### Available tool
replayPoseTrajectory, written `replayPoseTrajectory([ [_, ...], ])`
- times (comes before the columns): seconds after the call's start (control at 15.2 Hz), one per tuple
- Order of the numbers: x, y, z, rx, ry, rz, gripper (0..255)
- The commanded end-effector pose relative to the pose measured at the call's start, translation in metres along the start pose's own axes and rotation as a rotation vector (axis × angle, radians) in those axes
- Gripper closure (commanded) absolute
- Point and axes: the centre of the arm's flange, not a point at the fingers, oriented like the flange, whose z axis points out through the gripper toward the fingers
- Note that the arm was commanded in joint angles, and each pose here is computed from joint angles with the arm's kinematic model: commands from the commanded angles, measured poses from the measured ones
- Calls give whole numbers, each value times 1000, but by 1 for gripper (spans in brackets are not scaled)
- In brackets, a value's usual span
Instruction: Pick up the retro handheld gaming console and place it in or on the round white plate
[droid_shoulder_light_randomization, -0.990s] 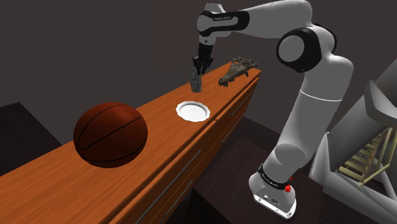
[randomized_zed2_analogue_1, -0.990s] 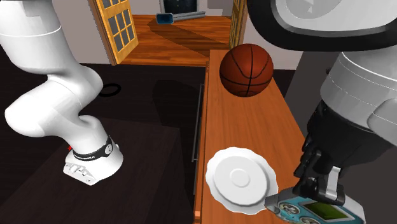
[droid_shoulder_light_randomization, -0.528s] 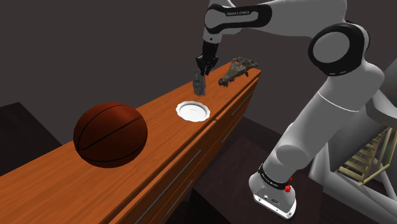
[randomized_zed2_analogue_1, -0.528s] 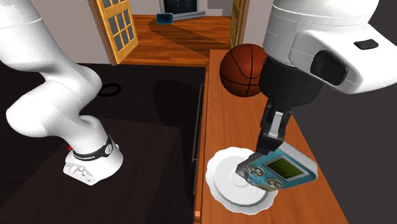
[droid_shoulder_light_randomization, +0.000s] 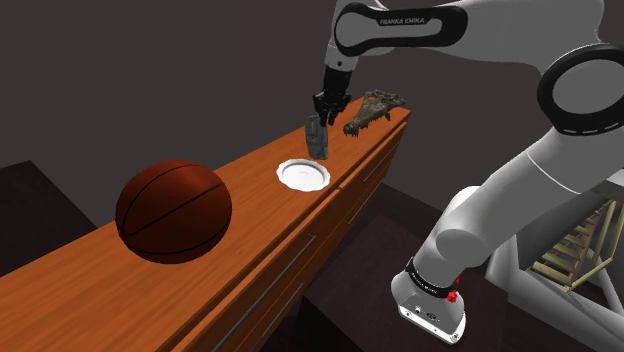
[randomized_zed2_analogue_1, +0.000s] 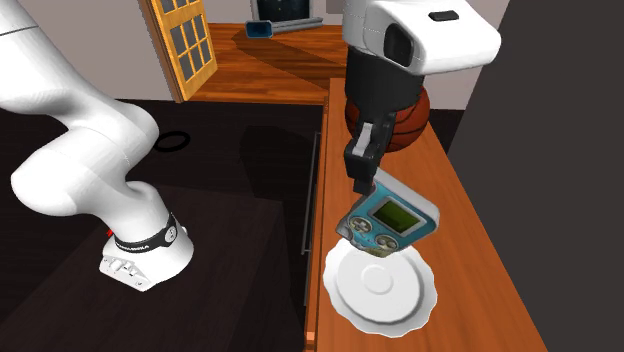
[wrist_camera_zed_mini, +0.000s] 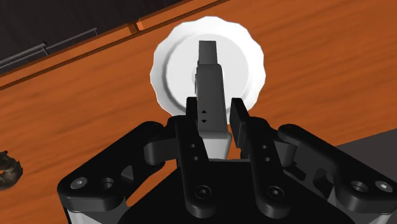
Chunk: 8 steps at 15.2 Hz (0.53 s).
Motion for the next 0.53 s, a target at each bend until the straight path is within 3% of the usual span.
replayPoseTrajectory([
  [0.0,-1,0,8,0,0,0,255],
  [0.46,-1,1,45,0,0,0,255],
])
